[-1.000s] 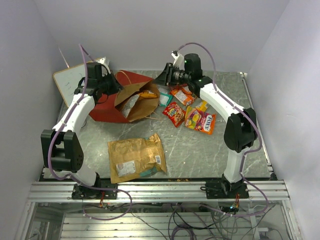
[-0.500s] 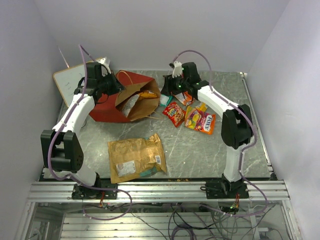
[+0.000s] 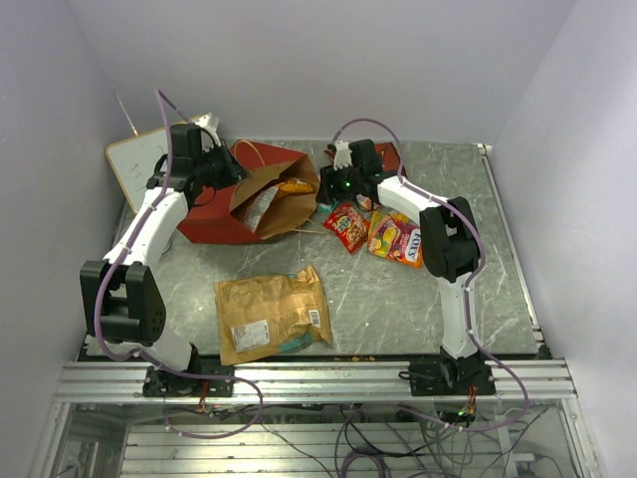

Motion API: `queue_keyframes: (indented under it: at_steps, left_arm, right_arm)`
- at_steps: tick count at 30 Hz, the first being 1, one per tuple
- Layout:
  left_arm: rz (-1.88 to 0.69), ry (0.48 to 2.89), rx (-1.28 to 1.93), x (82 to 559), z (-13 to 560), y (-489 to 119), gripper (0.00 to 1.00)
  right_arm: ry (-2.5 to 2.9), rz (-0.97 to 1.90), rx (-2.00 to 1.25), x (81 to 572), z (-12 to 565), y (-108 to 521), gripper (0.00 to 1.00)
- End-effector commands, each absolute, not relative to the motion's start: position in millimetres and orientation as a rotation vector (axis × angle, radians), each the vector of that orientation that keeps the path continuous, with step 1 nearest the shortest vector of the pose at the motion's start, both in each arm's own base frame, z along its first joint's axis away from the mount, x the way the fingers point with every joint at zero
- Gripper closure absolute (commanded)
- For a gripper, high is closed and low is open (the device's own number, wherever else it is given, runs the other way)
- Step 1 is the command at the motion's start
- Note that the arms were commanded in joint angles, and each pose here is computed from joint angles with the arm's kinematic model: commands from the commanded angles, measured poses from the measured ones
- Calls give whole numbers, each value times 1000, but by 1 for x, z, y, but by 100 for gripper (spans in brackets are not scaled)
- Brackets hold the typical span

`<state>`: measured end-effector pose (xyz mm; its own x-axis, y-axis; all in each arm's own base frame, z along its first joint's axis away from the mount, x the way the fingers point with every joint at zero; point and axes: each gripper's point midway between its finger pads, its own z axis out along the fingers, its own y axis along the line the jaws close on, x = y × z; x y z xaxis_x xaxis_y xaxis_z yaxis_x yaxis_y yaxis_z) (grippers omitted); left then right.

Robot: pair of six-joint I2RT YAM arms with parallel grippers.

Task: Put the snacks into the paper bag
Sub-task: Pick up the snack from the center of the board.

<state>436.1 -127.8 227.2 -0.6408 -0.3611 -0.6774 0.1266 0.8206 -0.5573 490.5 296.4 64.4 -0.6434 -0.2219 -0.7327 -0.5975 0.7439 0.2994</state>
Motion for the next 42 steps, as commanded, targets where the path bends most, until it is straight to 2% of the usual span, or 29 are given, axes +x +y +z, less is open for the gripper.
queue_keyframes:
  at_steps: [1,8,14,21,26,32,42]
  left_arm:
    - [-777,2081,-149,432,251,-130,93]
    - [-770,2068,-149,431,253,-128,93]
    - [-769,2067,-146,430,254,-128,93]
    - [-761,2071,-146,431,251,-127,93]
    - [-757,2069,-148,431,251,-127,93]
    - [-726,2058,-138,431,253,-123,93]
    - [-596,2028,-54,434,274,-110,93]
  right_arm:
    - [2160,764,-606,503,84,312,48]
    - [2119,757,-592,503,97,310,50]
    - [2154,788,-556,508,84,314,54]
    - [2148,899,-524,505,83,324,62]
    - [2163,964,-471,507,81,326,73]
    - [2165,1056,-380,512,90,317,99]
    - [2099,1164,-329,494,161,305,100]
